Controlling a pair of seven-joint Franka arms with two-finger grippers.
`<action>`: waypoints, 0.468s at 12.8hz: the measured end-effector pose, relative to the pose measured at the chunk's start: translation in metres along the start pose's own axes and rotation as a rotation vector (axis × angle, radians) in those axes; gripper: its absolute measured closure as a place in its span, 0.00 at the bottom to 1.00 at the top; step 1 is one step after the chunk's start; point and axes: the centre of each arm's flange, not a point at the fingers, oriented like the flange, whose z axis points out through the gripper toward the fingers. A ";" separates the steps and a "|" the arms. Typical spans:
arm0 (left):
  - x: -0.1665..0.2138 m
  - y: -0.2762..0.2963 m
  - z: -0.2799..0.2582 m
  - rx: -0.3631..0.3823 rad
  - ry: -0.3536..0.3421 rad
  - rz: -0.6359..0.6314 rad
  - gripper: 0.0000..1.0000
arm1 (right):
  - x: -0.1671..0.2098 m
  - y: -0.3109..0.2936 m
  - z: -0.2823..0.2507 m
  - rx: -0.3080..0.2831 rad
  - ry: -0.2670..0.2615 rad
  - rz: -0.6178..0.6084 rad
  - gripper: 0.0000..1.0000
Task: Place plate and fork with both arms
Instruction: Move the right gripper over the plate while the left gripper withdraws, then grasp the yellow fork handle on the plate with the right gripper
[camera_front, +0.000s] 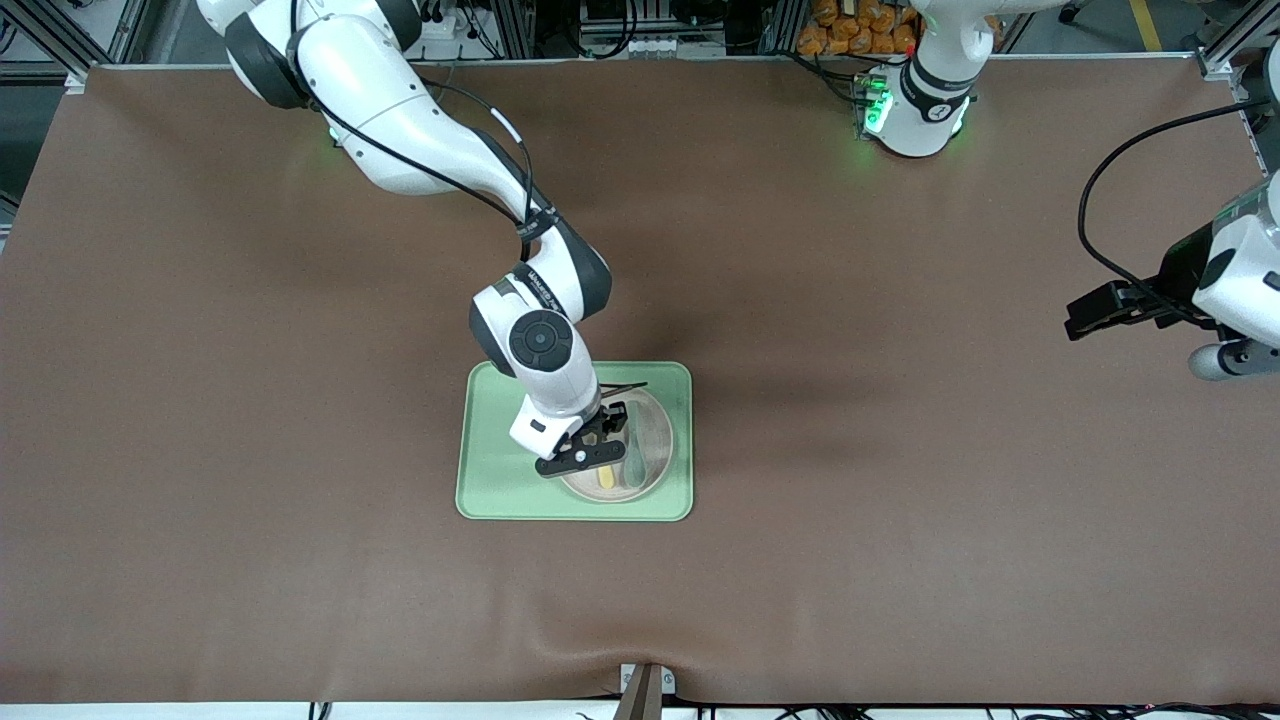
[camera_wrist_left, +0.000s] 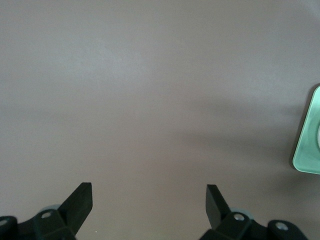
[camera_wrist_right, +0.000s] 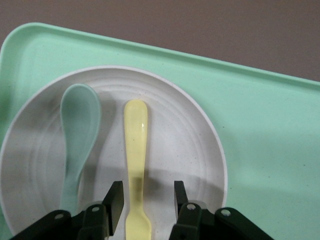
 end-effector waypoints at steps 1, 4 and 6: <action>-0.001 0.000 -0.002 0.000 0.002 0.000 0.00 | -0.001 0.000 0.003 -0.005 -0.001 -0.004 0.53; -0.008 -0.001 -0.011 0.000 0.016 0.000 0.00 | -0.003 -0.005 0.011 -0.009 0.004 -0.017 0.53; -0.013 -0.001 -0.016 0.001 0.023 0.000 0.00 | -0.007 -0.011 0.013 -0.010 0.001 -0.026 0.54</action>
